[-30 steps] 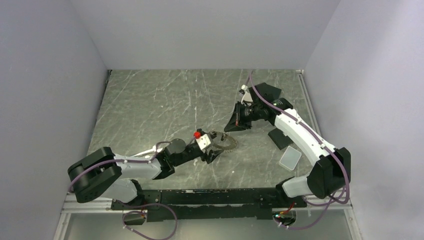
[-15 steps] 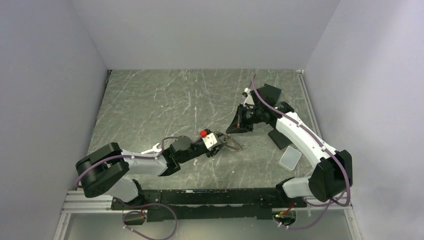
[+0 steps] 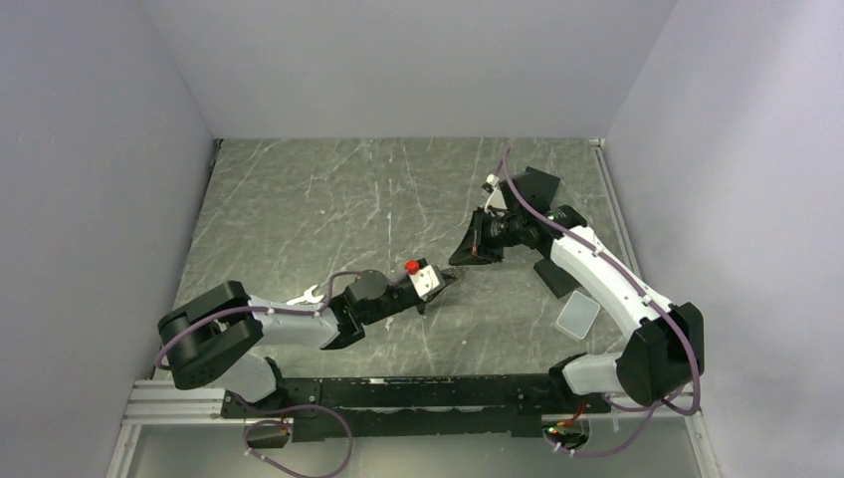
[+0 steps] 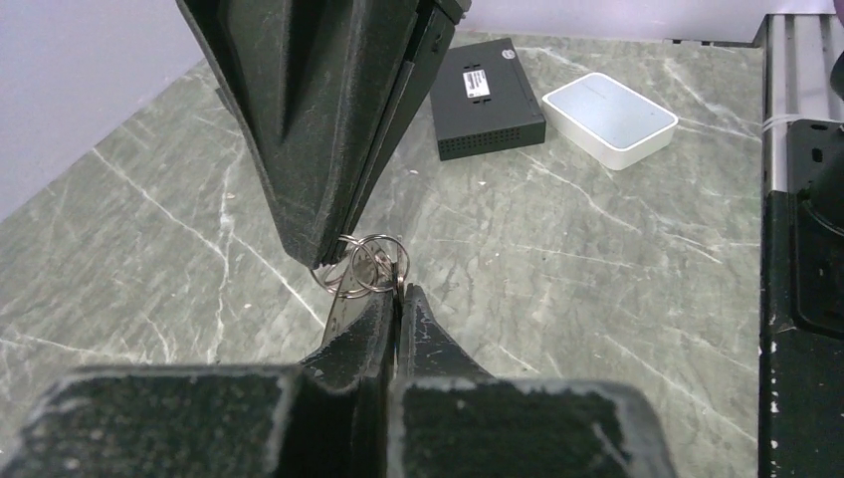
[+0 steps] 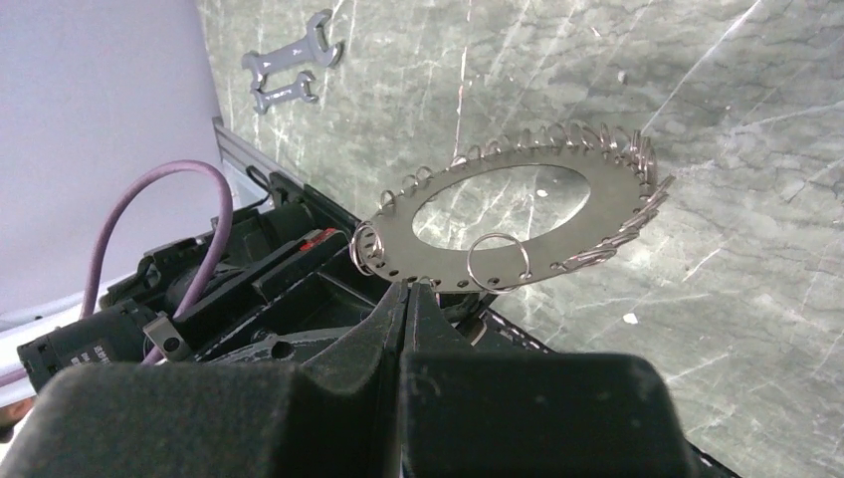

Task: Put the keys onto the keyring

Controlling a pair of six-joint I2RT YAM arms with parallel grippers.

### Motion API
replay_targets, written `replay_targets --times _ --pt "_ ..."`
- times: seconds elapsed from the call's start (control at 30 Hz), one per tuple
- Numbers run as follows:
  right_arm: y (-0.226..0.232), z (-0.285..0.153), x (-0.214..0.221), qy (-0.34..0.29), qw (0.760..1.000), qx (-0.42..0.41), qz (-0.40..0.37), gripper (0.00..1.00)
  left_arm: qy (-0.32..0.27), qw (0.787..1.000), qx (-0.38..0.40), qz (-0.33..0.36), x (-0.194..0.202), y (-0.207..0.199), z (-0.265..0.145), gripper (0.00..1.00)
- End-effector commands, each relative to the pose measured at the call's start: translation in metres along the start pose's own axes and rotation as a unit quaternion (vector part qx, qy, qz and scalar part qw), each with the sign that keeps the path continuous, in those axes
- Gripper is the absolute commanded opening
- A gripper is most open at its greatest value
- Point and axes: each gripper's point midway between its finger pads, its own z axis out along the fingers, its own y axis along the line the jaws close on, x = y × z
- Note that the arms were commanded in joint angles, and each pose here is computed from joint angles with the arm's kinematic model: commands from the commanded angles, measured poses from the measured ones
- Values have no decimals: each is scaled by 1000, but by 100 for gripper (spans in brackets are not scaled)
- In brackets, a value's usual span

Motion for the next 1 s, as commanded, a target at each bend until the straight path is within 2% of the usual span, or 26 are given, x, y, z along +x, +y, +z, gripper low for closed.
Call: replay_targets --times 0.0,0.6,0.83,0.97 --pt "18 -9 -4 -15 999 -33 -17 0 -30 999 -9 12 -24 4 10 0" --pt "28 -20 -5 -4 999 -42 -22 0 138 984 -69 86 35 31 -12 0" --pt "25 -18 -3 3 999 -37 -23 0 146 980 -90 106 30 34 -10 0" --pt "21 -15 -3 5 999 -34 -24 0 143 983 -69 94 20 27 -14 24"
